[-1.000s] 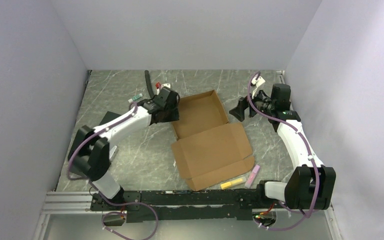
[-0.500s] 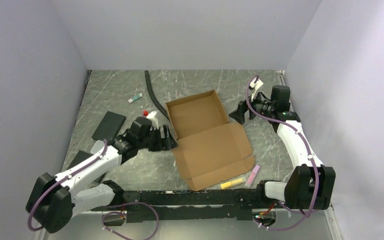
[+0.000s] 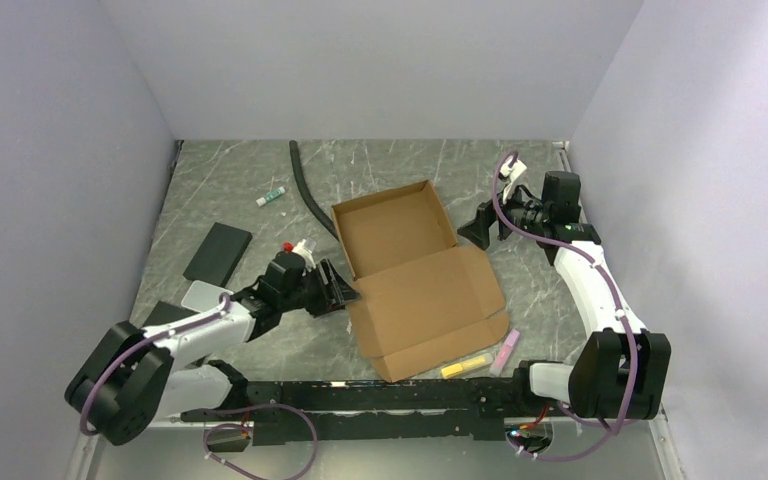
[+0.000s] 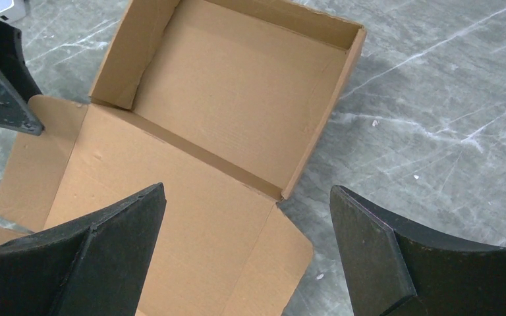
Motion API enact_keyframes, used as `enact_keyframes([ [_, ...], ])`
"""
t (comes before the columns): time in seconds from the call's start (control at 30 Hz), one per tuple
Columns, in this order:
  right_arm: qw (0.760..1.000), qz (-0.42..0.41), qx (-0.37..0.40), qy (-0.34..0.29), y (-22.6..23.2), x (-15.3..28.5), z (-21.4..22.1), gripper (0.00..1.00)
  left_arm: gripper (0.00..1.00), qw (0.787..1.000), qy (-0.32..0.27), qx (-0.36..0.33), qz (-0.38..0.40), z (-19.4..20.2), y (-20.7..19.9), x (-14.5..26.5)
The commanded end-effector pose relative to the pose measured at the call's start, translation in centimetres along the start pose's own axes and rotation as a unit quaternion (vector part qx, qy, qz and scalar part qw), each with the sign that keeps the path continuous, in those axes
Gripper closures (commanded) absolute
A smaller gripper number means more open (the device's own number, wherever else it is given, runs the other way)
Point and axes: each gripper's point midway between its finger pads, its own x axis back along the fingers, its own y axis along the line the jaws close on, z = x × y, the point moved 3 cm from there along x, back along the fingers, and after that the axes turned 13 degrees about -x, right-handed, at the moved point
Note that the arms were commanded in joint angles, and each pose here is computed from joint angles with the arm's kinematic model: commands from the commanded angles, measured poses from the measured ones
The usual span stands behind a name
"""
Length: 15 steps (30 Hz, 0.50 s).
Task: Fold the paper box
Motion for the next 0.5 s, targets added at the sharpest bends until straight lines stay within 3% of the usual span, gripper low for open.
enact_keyframes([
  [0.0, 1.0, -0.012, 0.015, -0.008, 0.1, 0.1, -0.2, 0.0, 0.41, 0.998, -0.038, 0.025, 0.05, -2.4, -2.4, -1.0],
  [0.07, 1.0, -0.012, 0.015, -0.008, 0.1, 0.1, -0.3, 0.0, 0.56, 0.998, -0.034, 0.031, 0.051, -2.5, -2.4, -1.5],
  [0.2, 1.0, -0.019, 0.018, -0.009, 0.5, 0.3, -0.4, 0.0, 0.97, 0.997, -0.037, 0.047, 0.054, -2.7, -2.5, -2.1],
  [0.47, 0.994, -0.075, 0.059, -0.051, 4.7, 3.1, -3.3, 0.0, 1.0, 0.989, -0.12, 0.086, 0.008, -7.5, -3.2, -2.7],
])
